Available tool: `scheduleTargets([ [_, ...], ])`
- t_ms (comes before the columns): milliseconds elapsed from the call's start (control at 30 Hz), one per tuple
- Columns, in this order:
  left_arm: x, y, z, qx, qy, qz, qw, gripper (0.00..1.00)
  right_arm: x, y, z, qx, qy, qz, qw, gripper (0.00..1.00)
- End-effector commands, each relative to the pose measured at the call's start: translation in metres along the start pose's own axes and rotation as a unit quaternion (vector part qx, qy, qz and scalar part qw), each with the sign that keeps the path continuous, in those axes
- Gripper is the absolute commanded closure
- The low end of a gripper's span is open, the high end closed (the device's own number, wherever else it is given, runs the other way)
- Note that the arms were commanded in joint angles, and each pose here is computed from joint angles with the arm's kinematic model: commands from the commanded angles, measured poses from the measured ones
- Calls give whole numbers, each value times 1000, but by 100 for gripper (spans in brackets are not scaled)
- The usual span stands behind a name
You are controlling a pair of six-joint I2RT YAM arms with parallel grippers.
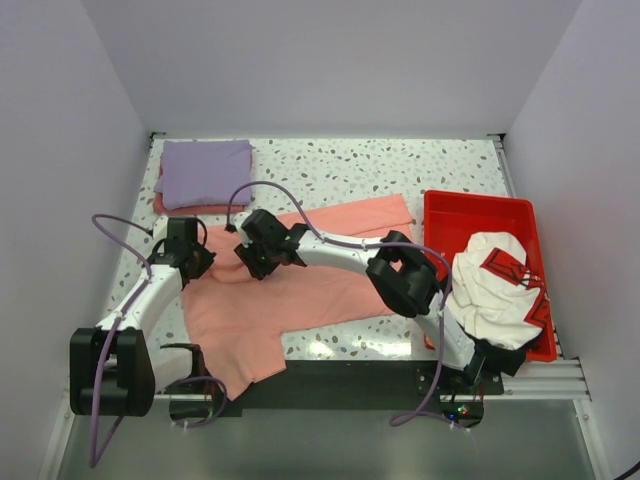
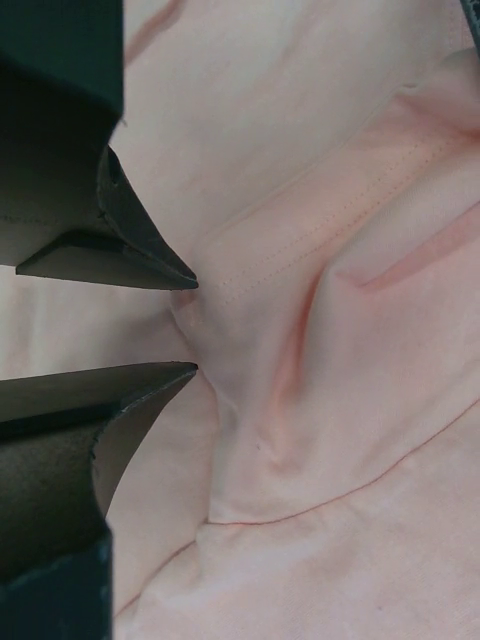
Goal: Fold and stack the t-shirts
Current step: Fold the tshirt
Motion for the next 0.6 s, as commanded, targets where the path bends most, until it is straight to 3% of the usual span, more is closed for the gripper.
scheduleTargets([
  [0,-7,-3,-2,15,-22,-1,1000,100,-13,6,3,-2,-22,5,1000,62],
  [267,-6,0,-1,10,-24,1,1000,100,-10,8,14,-8,-10,12,1000,63],
  [433,-7,0,-2,10,-27,1,1000,100,-11,9,15,-4,-13,20,1000,86],
  [567,-7,0,-5,13,-29,-2,999,100,-16,11,8,3,-17,23,1000,95],
])
Point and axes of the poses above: each gripper's point midway between its finger pads, its own z axis out along the fingers, its own y axis along the line the jaws close on, x = y × z, the point moved 9 cm from there along -z, back along the fingers, and after that the axes turned 10 degrees about z, right-handed, at the moved point
